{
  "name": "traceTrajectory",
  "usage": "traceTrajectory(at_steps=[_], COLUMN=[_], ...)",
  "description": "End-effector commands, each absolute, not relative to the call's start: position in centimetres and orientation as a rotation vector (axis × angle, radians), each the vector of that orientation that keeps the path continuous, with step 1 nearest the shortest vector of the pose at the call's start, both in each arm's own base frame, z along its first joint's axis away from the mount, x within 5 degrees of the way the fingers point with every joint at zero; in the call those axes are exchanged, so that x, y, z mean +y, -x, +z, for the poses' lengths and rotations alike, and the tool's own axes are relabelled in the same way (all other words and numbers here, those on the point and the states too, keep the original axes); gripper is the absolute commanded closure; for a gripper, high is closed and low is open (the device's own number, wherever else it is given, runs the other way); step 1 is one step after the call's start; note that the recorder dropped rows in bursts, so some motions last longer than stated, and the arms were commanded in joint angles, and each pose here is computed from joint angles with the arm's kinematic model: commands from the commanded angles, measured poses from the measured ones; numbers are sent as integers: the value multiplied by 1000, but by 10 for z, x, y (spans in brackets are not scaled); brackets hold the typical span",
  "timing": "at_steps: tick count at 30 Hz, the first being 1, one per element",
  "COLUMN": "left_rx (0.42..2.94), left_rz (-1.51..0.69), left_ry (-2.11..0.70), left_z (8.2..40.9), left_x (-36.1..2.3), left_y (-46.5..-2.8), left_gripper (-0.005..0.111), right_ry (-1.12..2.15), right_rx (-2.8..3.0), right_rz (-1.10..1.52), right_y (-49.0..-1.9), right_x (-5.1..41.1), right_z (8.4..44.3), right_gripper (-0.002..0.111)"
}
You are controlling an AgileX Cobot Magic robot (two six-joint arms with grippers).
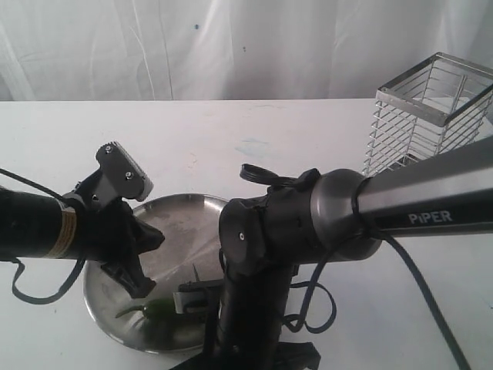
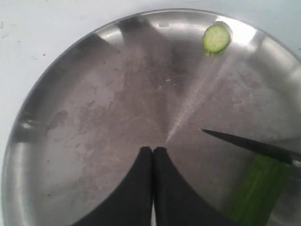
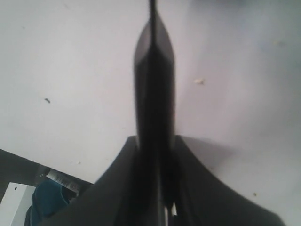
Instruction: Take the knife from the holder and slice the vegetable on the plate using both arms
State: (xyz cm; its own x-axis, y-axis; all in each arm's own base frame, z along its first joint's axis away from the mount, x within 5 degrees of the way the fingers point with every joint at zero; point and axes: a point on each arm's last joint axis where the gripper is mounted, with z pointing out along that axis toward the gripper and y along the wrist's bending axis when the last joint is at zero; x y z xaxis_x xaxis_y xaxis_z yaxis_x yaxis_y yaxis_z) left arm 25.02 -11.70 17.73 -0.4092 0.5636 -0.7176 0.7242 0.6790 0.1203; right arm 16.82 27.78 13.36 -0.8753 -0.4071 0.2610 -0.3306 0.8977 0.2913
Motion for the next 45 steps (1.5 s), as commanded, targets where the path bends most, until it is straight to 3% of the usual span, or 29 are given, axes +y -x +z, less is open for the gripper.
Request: traceTrajectory(at_steps=[1,5,12,19,31,45], left_rx=[2063,2102,2203,2124,2172,2325], left_rz=[-410,-437,-575,-877,-1051,-995], left_ry=[-1081,-1074,-740,-626,-432,-426], left_z=[171,160,155,147,131,104], left_x=[-126,-128,-133,-136,-136,-132], left_y=[-250,-254,-269,-275,-280,-276], left_gripper=[107,107,107,107,107,107], right_ry=[-533,-533,-535,-535,-534,-532], right_rx=[-2748,-2748,-2750,-2757,-2766,-2767], right_rz=[-362,-362,-361,-365,-372,-367], right_y=[-165,-165,-165,-166,-167,-166], right_x=[280,280,280,280,281,279], right_z=[133,133,133,133,132,131], right_gripper=[108,108,108,108,108,108])
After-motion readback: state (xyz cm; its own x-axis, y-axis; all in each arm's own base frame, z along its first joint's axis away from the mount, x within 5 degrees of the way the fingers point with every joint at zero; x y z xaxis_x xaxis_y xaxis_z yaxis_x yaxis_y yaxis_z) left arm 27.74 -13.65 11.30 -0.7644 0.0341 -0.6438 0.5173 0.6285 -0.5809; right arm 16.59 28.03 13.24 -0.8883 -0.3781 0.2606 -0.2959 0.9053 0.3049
